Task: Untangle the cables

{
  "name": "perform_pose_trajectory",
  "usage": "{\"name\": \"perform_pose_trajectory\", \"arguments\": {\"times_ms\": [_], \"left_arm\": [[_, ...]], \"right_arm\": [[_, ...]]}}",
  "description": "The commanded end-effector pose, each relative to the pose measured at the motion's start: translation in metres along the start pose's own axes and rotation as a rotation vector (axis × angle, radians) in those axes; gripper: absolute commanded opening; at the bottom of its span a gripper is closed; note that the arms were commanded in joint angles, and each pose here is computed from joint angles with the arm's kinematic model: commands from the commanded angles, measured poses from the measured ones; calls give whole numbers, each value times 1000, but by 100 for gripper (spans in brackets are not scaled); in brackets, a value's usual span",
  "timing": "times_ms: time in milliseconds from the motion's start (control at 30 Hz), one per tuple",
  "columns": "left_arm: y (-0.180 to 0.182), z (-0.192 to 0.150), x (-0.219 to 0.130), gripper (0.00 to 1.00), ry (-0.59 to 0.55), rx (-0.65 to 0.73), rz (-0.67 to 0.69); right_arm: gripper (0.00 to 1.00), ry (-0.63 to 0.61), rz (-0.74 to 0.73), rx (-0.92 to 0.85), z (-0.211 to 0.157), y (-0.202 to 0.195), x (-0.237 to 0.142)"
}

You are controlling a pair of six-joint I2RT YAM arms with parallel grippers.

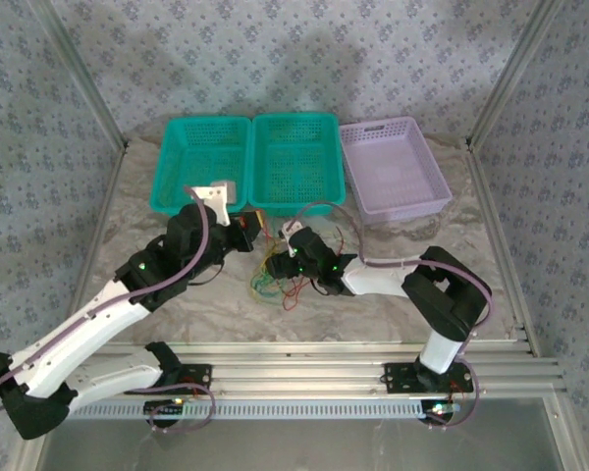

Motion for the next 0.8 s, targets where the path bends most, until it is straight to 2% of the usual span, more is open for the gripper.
{"name": "perform_pose_trajectory", "arguments": {"times_ms": [0,167,267,467,600,767], "left_arm": [[-21,26,-30,0,-109,24,-81],[-24,36,-48,0,-174,55,-78],[-26,41,-54,0,-213,60,-88],[-34,52,-63,0,-270,79,-99],[-38,54,-63,0,-265,89,-110],[-44,65,-79,0,-325,124,-113]], "right_arm": [[73,8,-61,23,-1,-10,2],[68,52,-82,63,-17,-22,4],[68,71,-89,72,-24,-24,5],[76,108,-104,59,-33,-26,4],[72,95,-99,64,-34,-27,-3],[71,100,-125,80,-38,-36,-9]]}}
Point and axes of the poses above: each hand's point on the last joint's axis, 136 mm out from that joint toward the fingers, its own x axis out along the fingers, its own y axis along the line the jaws close on, z = x × y, the point moved 10 cm from there along -x, back along the fingers, and after that the axes turned 15 degrees about -x, right-handed, at the moved point
